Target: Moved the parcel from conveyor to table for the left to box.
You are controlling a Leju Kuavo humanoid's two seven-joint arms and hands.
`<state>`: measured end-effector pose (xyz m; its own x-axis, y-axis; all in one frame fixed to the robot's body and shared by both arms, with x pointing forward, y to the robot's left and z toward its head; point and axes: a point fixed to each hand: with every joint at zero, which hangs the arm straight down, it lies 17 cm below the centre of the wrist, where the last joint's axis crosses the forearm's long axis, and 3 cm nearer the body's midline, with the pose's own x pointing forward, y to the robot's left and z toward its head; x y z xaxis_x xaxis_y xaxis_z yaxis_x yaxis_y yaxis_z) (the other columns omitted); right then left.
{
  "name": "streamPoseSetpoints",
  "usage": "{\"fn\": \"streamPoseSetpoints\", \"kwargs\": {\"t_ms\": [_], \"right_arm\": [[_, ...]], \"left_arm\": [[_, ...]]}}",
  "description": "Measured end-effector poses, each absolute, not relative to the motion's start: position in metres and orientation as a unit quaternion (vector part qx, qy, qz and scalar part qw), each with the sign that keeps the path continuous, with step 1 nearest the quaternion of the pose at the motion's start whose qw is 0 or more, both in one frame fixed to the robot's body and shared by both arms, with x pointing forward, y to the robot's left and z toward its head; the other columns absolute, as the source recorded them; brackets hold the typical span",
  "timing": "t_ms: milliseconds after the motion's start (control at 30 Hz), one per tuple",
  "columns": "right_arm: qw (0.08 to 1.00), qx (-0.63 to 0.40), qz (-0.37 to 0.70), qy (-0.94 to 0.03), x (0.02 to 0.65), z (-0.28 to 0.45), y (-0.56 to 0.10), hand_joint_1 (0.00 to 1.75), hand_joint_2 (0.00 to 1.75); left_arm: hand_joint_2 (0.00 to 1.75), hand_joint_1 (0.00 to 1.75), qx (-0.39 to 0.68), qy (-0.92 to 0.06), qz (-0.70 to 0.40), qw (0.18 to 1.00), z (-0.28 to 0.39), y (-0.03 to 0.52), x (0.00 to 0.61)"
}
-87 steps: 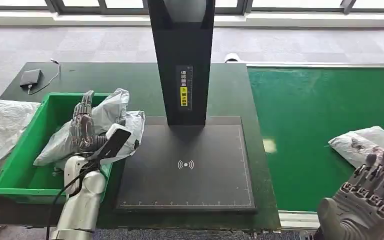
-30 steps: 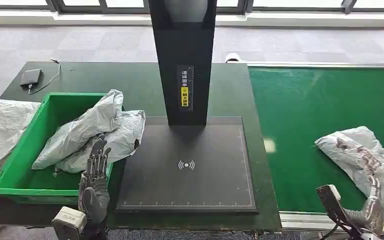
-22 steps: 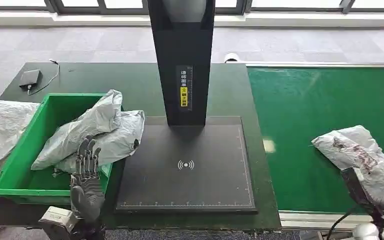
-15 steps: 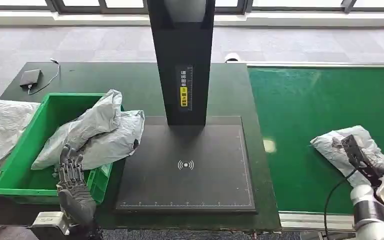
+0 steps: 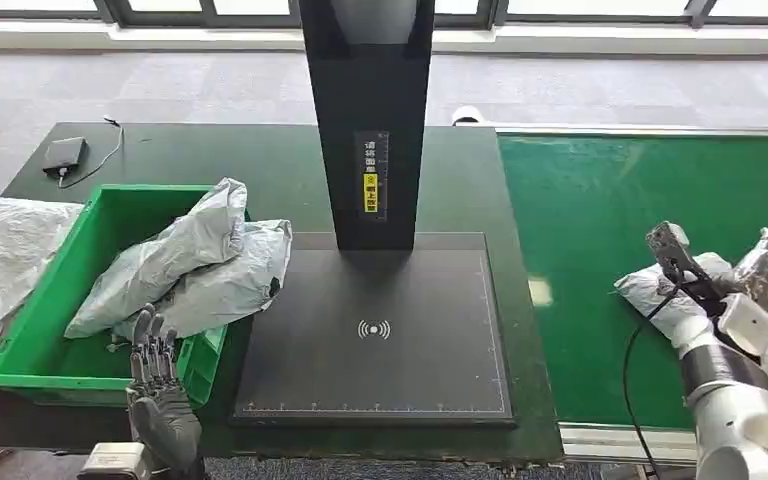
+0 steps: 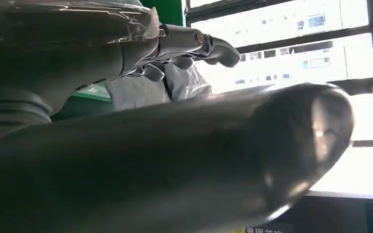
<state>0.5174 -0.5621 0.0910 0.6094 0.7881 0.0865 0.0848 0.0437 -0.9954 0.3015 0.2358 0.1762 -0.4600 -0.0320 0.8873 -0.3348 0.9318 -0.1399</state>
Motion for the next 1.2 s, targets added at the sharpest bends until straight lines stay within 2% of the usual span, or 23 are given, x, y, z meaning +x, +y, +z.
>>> {"fn": "streamPoseSetpoints", "kwargs": {"t_ms": [233,367,667,1133,1167,1200], "right_arm": [[0.644,-0.623,0.284,-0.341,0.521,0.086,-0.557,0.00,1.75],[0.679,-0.593,0.305,-0.308,0.510,0.058,-0.558,0.00,1.75],[0.757,-0.528,0.339,-0.185,0.433,-0.031,-0.578,0.00,1.75],[0.786,-0.493,0.346,-0.138,0.382,-0.073,-0.589,0.02,1.75],[0.788,-0.488,0.349,-0.140,0.378,-0.078,-0.587,0.79,1.75],[0.788,-0.481,0.354,-0.145,0.375,-0.084,-0.583,1.75,1.75]], "left_arm": [[0.00,0.00,0.096,-0.843,0.143,0.510,0.176,0.231,0.301],[0.00,0.00,0.072,-0.849,0.134,0.506,0.179,0.225,0.305],[0.00,0.00,0.039,-0.854,0.105,0.508,0.175,0.214,0.309],[0.00,0.00,0.017,-0.853,0.071,0.517,0.176,0.203,0.312],[0.00,0.00,0.016,-0.852,0.071,0.518,0.176,0.203,0.312],[0.00,0.00,0.018,-0.852,0.070,0.518,0.177,0.203,0.313]]}}
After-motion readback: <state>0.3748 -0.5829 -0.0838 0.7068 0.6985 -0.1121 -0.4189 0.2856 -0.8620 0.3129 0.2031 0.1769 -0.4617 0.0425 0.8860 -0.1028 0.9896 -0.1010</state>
